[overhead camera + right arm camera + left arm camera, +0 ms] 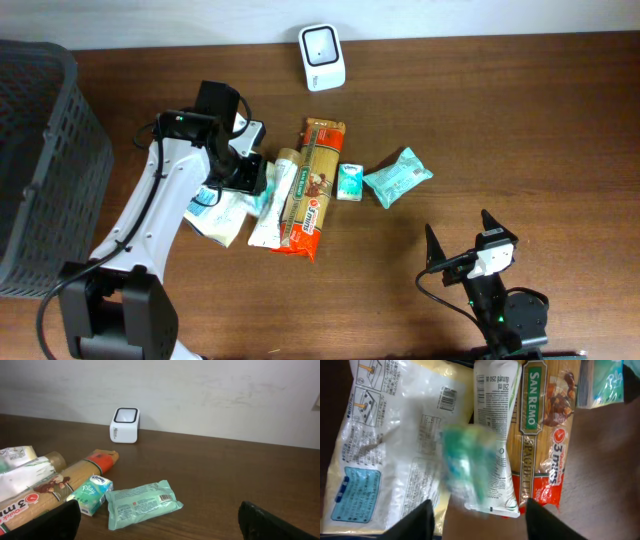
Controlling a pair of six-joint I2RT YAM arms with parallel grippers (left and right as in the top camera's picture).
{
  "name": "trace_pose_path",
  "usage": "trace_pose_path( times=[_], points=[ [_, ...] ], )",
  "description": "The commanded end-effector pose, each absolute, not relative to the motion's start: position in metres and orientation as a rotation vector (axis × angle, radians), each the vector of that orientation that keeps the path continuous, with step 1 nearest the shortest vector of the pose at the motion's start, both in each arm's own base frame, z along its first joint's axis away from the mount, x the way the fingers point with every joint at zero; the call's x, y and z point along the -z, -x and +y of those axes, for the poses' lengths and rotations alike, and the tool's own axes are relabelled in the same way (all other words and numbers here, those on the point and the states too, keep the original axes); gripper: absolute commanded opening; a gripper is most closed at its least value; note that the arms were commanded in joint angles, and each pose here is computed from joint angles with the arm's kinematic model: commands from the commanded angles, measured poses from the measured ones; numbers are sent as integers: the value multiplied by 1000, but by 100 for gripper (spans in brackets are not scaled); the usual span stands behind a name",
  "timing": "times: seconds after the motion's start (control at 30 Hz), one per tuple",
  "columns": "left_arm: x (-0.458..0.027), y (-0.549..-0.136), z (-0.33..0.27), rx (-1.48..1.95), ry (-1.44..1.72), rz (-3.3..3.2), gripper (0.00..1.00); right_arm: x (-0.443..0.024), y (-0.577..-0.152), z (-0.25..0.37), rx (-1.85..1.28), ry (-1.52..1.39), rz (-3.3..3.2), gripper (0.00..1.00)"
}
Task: Scan the item barcode
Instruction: 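Carry the small box out and place it near the white tube, then move the left gripper back over the basket and look inside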
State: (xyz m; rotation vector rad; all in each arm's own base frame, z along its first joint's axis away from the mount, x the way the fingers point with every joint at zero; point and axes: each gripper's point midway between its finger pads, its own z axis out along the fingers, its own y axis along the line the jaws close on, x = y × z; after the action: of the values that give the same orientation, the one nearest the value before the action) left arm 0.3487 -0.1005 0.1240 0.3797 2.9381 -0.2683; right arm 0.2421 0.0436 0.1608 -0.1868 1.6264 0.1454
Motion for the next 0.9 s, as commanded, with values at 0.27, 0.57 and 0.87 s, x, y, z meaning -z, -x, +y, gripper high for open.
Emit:
trace_pose_path(
  times=[0.27,0.57,0.87],
  points=[
    [-259,-413,-42,201,-166,2626,96,-159,-242,42,-146,175,1630,99],
    [-344,-401,110,-194,224,2405,99,-159,-242,42,-146,175,1630,99],
    [-303,-431,103,-19,-80,2475,99,-159,-242,42,-146,175,1630,99]
  ],
)
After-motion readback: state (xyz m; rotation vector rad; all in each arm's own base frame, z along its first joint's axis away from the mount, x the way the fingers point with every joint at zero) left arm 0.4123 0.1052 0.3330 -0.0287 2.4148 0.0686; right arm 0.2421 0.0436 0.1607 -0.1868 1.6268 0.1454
